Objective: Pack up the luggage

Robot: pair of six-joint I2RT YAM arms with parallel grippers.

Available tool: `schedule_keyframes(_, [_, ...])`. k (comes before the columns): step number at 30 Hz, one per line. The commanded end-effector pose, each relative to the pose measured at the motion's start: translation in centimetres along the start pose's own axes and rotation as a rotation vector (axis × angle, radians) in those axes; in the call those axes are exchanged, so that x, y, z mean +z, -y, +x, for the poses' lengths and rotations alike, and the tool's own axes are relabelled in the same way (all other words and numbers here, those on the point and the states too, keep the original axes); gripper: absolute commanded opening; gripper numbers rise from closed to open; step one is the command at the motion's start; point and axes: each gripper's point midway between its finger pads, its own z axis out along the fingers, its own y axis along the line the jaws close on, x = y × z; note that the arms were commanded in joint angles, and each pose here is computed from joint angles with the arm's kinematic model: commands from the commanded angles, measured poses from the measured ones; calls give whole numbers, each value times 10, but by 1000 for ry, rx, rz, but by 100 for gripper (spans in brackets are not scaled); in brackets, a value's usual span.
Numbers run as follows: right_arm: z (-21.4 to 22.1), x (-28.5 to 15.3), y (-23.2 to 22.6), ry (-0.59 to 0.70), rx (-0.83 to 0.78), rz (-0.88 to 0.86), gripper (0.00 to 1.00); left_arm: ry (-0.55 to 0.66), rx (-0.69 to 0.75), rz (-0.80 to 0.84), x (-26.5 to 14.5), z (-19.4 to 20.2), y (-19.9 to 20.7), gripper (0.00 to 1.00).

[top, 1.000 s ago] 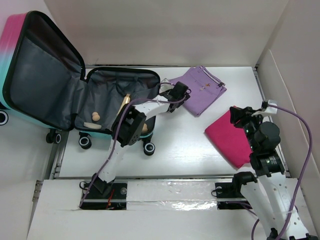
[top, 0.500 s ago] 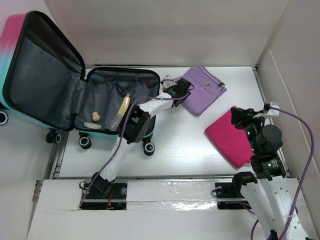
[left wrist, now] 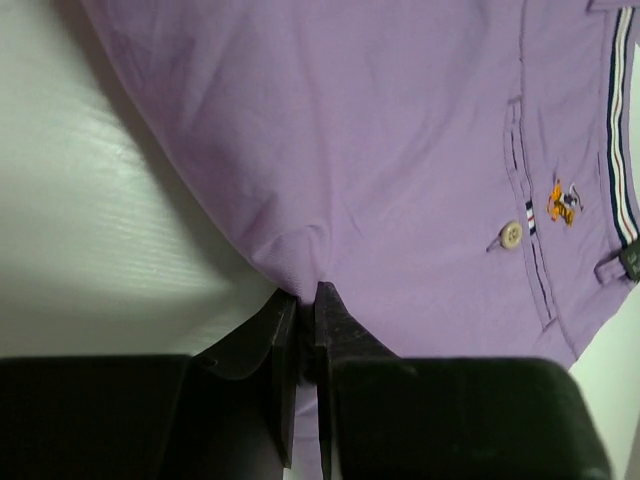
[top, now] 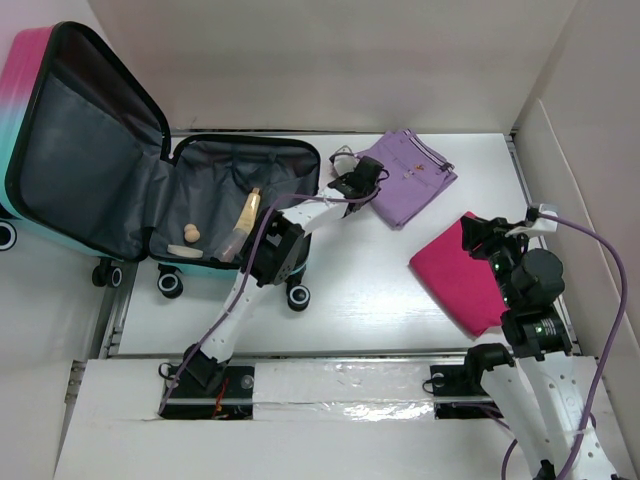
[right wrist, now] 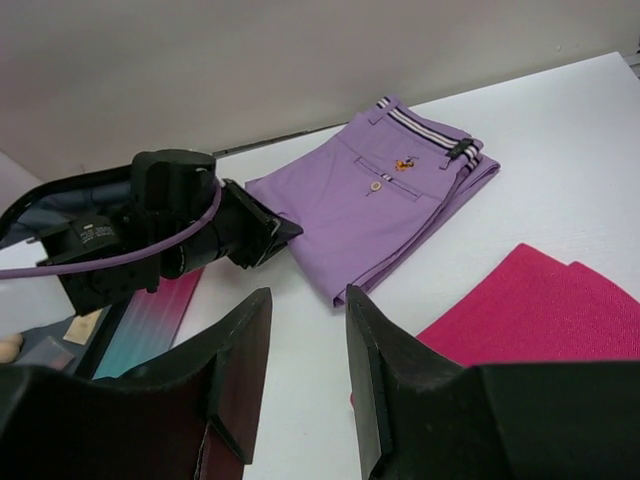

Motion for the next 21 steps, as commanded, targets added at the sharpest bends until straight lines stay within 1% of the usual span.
schedule_keyframes(1, [-12,0,-6,28,-10,-23,41,48,98,150,-18,-26,43,0])
schedule_keyframes(2, [-12,0,-6,28,-10,-23,41,65,152,180,-25,-34,53,0])
schedule_keyframes(5, [-10,2,-4,22,-13,-17,41,116,208,281,-57,-70,90,0])
schedule_keyframes(6, [-9,3,-4,20,-12,-15,41,129,255,306,-66,-77,98,0])
schedule_keyframes(7, [-10,3,-4,23,-12,-16,41,153,261,338,-84,-96,109,0])
schedule_keyframes(9, [-8,4,-3,19,-13,-14,41,159,307,378,-100,-114,114,0])
schedule_keyframes(10, [-7,4,-3,17,-15,-15,41,164,316,412,-118,-130,118,0])
schedule_keyframes(11, [-7,4,-4,16,-15,-17,41,163,336,433,-129,-133,121,0])
schedule_keyframes(12, [-8,4,-4,18,-15,-17,41,180,347,440,-136,-149,119,0])
schedule_keyframes(13, [-8,4,-4,20,-16,-16,41,214,390,473,-160,-169,124,0])
schedule_keyframes(15, [-7,5,-5,17,-18,-23,41,231,438,485,-176,-186,118,0])
schedule_keyframes(16, [-7,5,-5,19,-19,-27,41,283,477,491,-197,-214,115,0])
schedule_keyframes(17, [-6,6,-5,17,-20,-27,41,276,502,514,-206,-221,112,0])
schedule_keyframes(18, [-6,7,-5,17,-20,-27,41,260,526,511,-209,-224,100,0])
schedule_keyframes(19, [-6,7,-5,17,-20,-27,41,304,519,508,-230,-253,90,0])
schedule_keyframes(20, [-7,7,-5,19,-19,-27,41,279,525,479,-225,-251,70,0])
schedule_keyframes(21, [-8,6,-5,20,-19,-28,41,298,516,482,-232,-261,61,0])
